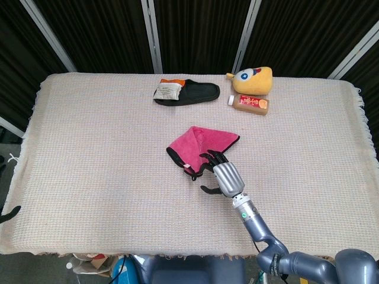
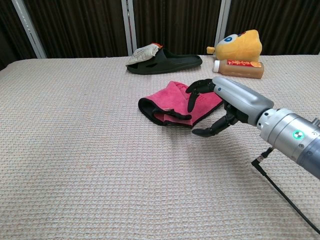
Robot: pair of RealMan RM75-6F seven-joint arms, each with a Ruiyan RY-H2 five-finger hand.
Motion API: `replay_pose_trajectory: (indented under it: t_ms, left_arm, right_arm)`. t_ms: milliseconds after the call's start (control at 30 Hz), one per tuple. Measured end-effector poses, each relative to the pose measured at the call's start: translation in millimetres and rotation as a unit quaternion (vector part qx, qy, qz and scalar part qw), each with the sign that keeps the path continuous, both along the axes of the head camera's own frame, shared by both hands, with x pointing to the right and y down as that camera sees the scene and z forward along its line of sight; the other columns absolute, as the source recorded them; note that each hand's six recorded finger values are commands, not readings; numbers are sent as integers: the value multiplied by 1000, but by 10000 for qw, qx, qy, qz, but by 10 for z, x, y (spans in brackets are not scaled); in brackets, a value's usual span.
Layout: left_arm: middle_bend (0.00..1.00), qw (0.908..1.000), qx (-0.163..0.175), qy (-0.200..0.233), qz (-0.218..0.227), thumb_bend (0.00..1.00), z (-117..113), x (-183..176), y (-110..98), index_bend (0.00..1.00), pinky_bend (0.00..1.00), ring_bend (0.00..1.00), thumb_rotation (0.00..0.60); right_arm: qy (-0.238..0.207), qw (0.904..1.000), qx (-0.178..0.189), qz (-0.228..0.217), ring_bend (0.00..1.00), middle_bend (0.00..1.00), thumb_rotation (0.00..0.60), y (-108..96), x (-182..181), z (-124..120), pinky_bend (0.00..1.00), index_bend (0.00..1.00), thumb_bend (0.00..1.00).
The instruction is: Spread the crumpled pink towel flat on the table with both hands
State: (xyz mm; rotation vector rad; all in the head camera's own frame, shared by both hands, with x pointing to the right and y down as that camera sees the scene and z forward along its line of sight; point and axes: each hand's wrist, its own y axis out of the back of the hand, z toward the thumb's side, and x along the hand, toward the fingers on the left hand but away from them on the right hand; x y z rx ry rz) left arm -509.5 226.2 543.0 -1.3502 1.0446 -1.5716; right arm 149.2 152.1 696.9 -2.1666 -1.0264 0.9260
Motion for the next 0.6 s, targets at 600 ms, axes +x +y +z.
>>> replay_pose_trajectory:
  t_ms: [600]
  left_arm:
    - [0,9999,-11,103,-59,0,-26,-25,0,0,0,0,600]
  right_arm:
    - [-151,9997,45,185,130,260,600,26,-283,47,128,583,440]
